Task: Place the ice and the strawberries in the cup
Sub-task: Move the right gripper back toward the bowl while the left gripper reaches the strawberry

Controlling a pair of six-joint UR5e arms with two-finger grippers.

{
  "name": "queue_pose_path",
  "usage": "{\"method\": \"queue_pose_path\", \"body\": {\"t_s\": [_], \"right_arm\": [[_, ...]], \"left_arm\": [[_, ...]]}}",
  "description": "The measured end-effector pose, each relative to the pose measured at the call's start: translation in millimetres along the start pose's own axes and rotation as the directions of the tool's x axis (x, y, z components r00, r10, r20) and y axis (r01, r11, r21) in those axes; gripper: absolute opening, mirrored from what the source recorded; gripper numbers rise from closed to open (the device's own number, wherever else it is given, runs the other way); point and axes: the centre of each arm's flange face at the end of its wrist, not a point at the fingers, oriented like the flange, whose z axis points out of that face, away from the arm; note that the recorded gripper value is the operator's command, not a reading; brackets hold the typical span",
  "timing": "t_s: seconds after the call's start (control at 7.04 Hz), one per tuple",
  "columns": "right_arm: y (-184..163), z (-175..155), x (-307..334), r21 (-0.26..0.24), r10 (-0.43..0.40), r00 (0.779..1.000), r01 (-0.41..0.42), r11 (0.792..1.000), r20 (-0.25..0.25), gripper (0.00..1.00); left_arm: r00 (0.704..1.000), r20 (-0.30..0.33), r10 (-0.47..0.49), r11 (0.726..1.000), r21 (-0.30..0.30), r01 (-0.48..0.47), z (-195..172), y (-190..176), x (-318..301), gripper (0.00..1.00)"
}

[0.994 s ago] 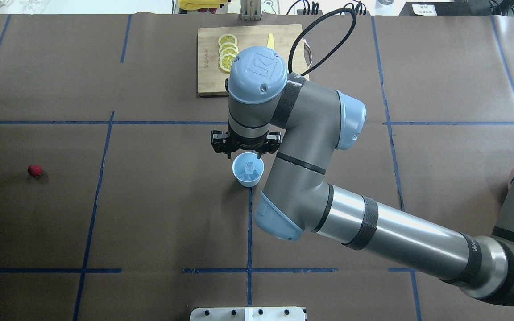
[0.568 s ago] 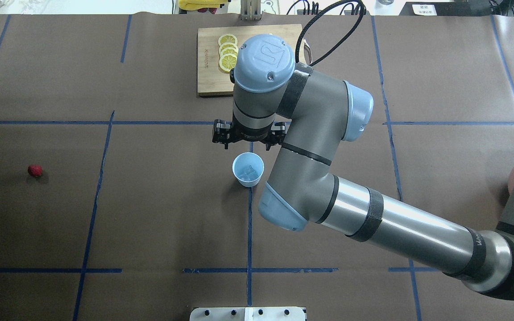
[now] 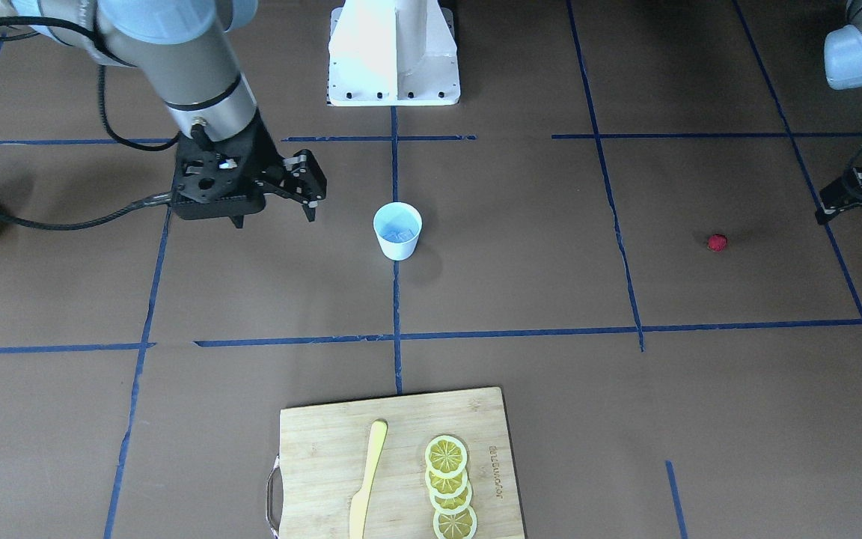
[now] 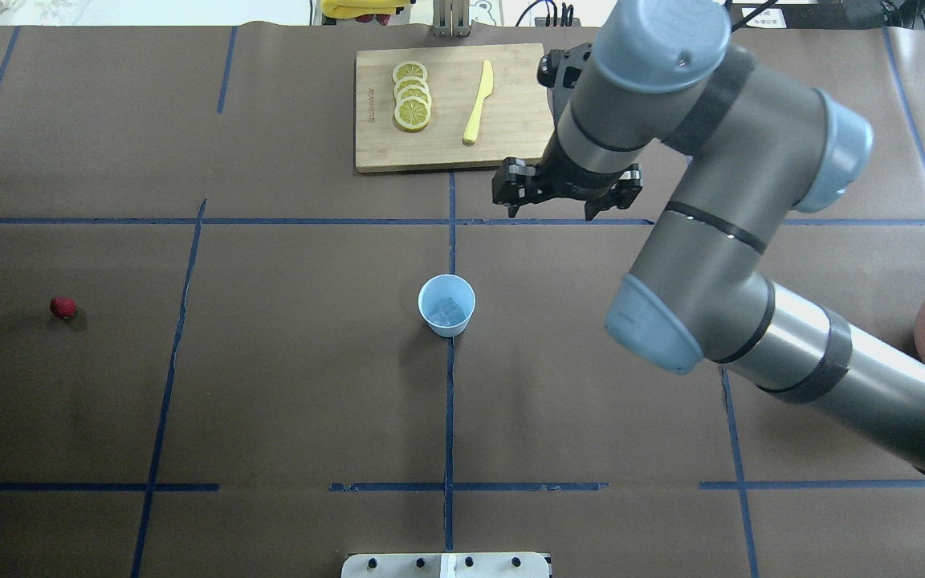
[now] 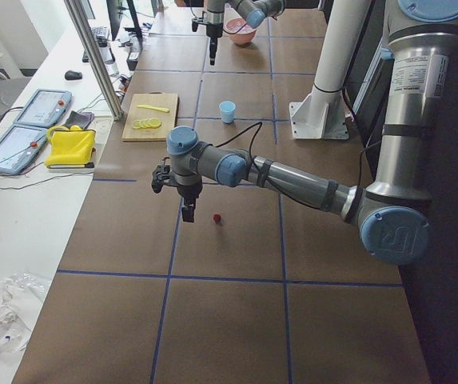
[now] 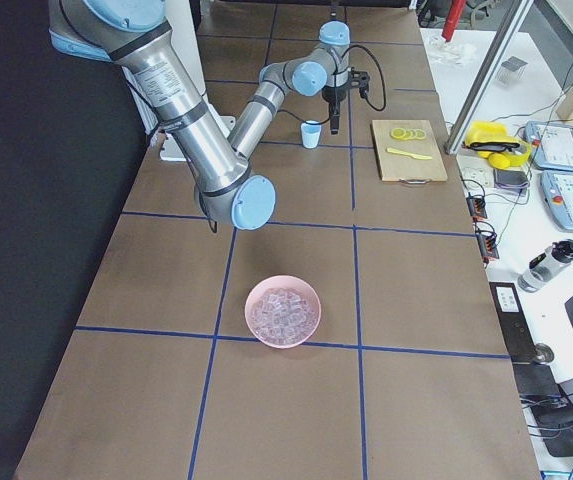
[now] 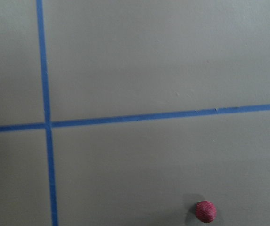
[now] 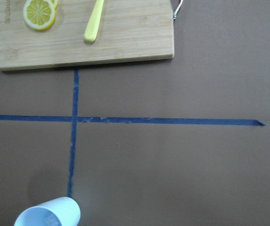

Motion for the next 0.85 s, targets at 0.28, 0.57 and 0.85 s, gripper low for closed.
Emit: {"method": "queue_pose_path", "body": {"t_s": [0.28, 0.57, 0.85], "right_arm": [[-5, -25, 80, 0.005, -0.033, 0.999, 0.033, 0.999, -0.011, 0.99], [-4, -28, 127, 0.002, -0.047, 0.998, 0.047, 0.999, -0.039, 0.99], [-3, -29, 136, 0.003, -0.049, 0.998, 0.049, 0.999, -0.046, 0.99]], "left_arm": [[0.999, -0.01, -0.05, 0.998, 0.041, 0.05, 42, 32, 37, 1.0], [0.998, -0.001, -0.068, 0.997, 0.032, 0.068, 75, 54, 55, 1.0], [0.997, 0.02, -0.071, 0.997, 0.037, 0.07, 101, 62, 65, 1.0]]}}
